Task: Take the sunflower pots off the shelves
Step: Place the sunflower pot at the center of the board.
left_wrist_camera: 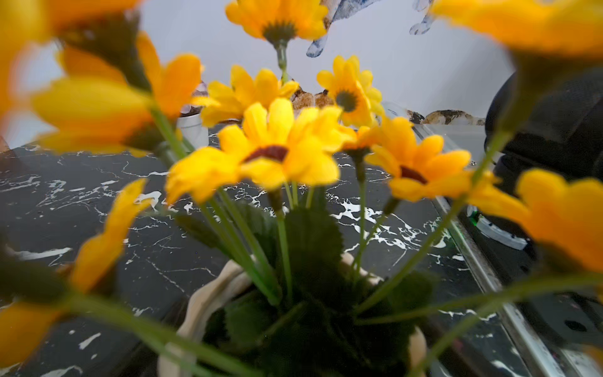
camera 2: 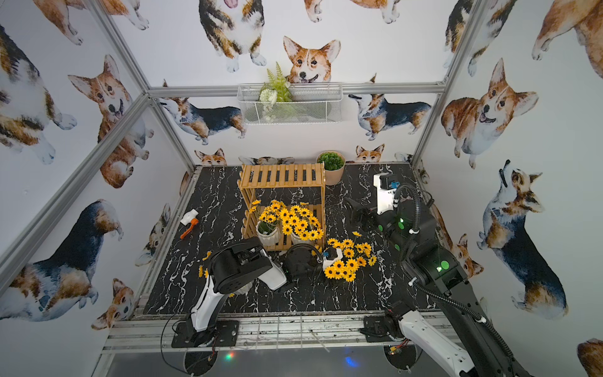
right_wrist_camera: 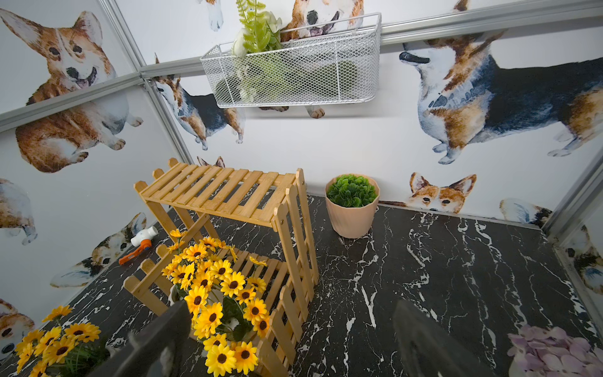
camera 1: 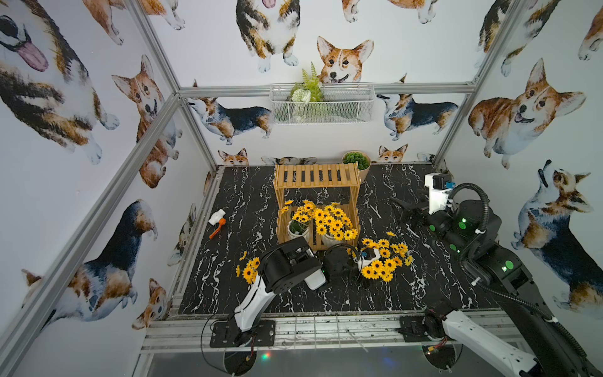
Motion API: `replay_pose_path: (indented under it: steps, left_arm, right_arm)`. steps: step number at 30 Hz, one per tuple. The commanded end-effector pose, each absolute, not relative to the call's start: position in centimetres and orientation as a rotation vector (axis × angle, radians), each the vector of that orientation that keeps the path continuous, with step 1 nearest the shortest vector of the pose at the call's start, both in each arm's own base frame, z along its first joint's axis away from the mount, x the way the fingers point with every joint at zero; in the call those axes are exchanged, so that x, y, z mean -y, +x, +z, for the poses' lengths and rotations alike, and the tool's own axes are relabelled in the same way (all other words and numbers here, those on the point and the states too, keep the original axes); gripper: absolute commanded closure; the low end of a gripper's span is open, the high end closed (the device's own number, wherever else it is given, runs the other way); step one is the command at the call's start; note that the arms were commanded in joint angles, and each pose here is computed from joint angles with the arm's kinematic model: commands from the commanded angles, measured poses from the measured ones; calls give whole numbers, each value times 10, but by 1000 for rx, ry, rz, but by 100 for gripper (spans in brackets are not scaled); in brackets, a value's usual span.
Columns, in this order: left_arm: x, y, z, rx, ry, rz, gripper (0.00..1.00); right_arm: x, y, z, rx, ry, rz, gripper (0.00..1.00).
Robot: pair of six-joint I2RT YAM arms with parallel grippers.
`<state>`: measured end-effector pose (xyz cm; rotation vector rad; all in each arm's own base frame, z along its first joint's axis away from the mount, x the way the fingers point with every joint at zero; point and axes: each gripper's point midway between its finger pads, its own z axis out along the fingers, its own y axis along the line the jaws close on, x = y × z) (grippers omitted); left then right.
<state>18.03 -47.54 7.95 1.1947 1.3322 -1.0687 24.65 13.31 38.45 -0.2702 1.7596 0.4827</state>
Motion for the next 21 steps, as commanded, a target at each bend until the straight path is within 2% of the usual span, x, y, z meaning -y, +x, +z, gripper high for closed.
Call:
replay_pose_path:
  steps: [1,21]
  left_arm:
    - [476,179,101,-1244,1176,-1081,0]
    - [459,165,119,-1195,1205,-1078,0]
  right_arm:
    - [-132,245,384,-1760,-279,472,0]
    - [-132,244,387,-1755,-284,472,0]
